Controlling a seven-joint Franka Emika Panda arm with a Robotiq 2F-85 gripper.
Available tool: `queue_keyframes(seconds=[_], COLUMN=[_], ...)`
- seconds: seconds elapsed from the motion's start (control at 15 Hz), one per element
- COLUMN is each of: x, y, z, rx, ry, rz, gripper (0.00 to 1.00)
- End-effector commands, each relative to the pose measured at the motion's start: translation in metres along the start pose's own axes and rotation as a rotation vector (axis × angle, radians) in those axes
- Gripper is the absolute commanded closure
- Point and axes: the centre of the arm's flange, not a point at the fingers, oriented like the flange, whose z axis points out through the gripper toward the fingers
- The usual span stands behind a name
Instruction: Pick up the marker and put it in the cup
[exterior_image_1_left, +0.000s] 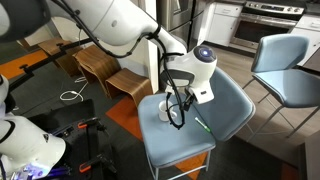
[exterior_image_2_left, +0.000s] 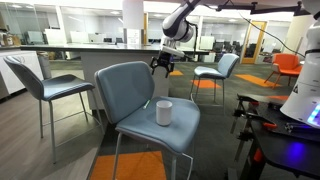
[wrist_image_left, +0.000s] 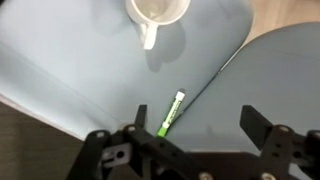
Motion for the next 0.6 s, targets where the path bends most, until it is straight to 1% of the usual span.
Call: queue_keyframes(seconds=[0.0, 0.27, 0.53], x=[0.018, 0.021, 0.026], y=[-0.023, -0.029, -0.027], z=[0.039, 0.083, 0.12], rx=[0.059, 0.039, 0.02], ry=[0.057, 0.079, 0.07], rz=[0.145, 0.237, 0.246], gripper=[0.0, 0.0, 0.0])
